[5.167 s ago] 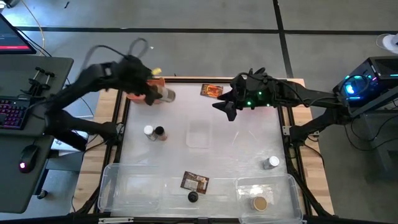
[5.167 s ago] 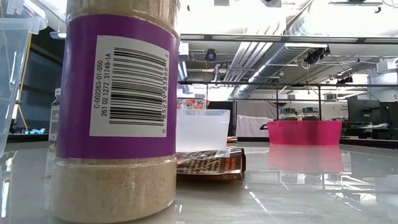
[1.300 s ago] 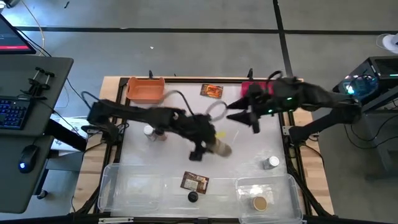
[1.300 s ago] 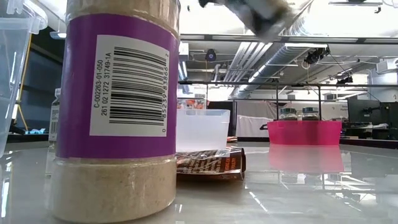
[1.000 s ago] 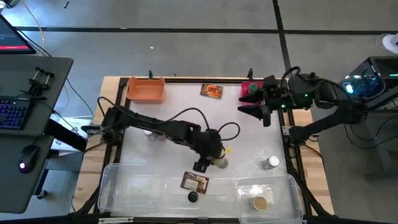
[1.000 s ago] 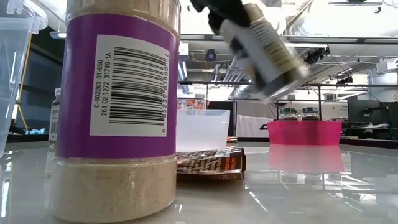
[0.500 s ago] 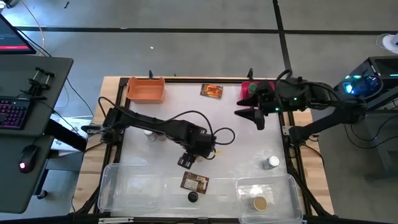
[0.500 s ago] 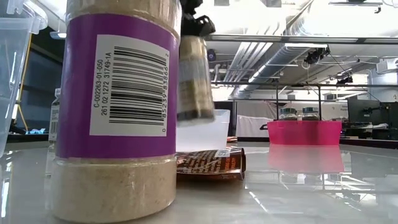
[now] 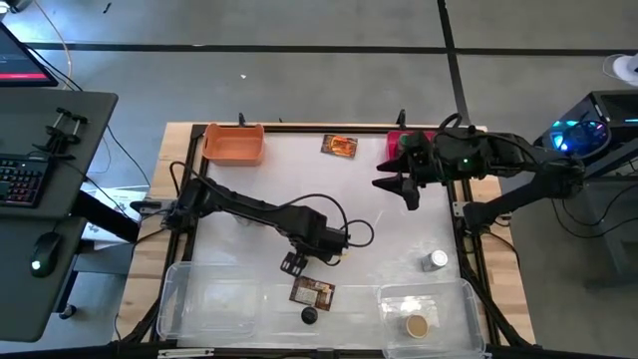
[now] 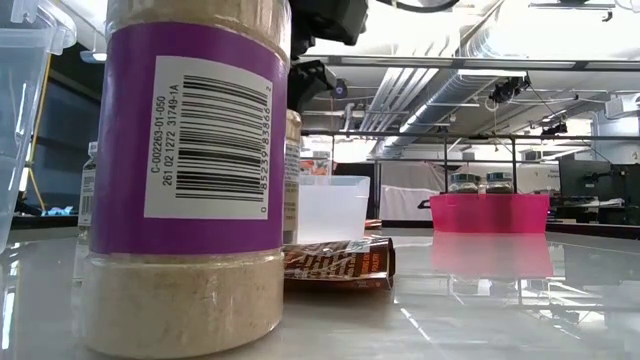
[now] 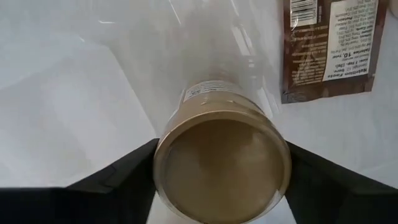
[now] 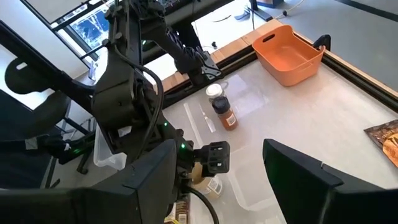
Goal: Sort spices by type
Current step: Put the gold seasoning bottle into the right transparent bin
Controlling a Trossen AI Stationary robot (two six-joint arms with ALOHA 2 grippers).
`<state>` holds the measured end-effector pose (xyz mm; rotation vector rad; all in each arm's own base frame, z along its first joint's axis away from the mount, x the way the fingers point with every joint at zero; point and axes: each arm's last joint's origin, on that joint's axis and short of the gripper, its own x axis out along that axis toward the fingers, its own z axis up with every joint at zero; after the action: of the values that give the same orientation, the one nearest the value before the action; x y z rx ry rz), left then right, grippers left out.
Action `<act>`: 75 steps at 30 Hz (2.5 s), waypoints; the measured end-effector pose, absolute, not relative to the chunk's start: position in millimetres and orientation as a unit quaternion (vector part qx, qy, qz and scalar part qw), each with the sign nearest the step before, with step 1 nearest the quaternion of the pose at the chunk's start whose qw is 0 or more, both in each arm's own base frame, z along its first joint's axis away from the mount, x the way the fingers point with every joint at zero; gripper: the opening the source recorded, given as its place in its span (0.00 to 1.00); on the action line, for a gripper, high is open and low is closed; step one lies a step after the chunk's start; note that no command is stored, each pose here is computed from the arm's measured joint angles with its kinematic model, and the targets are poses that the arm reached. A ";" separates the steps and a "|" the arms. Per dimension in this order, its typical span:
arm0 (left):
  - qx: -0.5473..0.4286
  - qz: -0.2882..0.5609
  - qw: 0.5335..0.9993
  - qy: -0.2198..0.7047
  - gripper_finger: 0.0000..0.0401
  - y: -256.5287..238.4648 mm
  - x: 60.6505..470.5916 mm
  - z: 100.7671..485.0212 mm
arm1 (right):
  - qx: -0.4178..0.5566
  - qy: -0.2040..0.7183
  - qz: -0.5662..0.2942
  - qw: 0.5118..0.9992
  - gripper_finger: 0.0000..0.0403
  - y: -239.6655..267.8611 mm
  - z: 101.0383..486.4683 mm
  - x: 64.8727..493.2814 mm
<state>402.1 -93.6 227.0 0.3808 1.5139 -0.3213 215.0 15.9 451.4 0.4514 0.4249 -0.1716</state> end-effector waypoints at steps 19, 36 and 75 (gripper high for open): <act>0.117 -0.074 0.768 0.625 0.86 -54.4 380.9 334.2 | 0.236 0.194 -0.083 0.949 0.59 16.0 454.0 216.2; -0.120 0.171 0.942 0.263 0.86 -3.1 191.3 480.9 | 0.068 0.200 0.039 0.977 0.59 41.8 393.7 344.5; -0.166 0.198 0.942 0.215 0.86 -8.3 166.5 460.6 | 0.020 0.359 0.068 0.931 0.99 59.8 277.1 415.1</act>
<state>166.5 -8.3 460.6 -0.3384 0.4387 0.4036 415.1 59.8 277.1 0.0415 0.7359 0.1386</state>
